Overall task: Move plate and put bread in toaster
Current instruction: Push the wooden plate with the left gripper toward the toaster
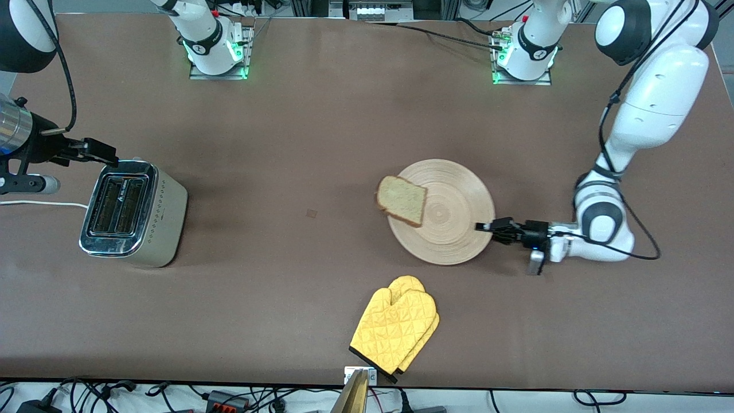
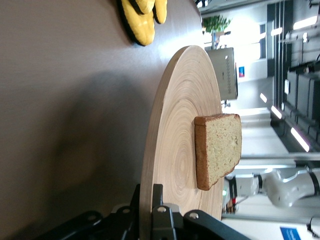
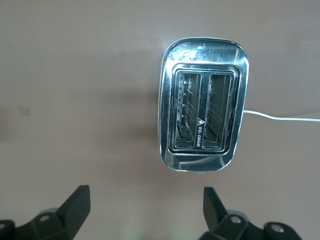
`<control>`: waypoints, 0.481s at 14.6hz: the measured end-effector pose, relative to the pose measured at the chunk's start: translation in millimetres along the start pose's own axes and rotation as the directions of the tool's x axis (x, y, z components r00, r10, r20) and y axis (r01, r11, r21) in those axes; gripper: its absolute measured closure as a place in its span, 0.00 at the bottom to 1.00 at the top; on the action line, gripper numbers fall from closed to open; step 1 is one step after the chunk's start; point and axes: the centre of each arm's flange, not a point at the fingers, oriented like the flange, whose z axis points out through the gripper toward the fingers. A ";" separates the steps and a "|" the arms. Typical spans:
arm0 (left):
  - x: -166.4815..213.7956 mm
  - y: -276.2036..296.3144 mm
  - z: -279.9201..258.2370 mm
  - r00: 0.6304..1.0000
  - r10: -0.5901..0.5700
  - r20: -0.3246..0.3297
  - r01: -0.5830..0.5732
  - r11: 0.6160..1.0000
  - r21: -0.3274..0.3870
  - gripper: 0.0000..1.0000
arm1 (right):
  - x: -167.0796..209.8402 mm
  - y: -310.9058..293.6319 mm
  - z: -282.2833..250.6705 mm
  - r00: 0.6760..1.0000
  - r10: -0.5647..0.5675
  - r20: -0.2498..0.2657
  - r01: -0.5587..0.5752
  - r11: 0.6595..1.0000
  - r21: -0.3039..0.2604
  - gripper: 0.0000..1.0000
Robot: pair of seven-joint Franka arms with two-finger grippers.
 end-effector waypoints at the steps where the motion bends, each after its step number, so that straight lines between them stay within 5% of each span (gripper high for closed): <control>1: -0.2 2.9 20.1 1.000 -0.006 -0.013 0.006 1.000 0.005 0.92 | 0.0 -0.2 0.0 1.000 0.000 0.000 0.000 1.000 0.000 0.00; 7: -2.6 23.3 112.7 0.988 -0.076 -0.138 0.082 0.996 0.044 0.92 | -2.5 -1.3 1.7 1.000 0.000 0.022 0.000 1.000 -0.001 0.00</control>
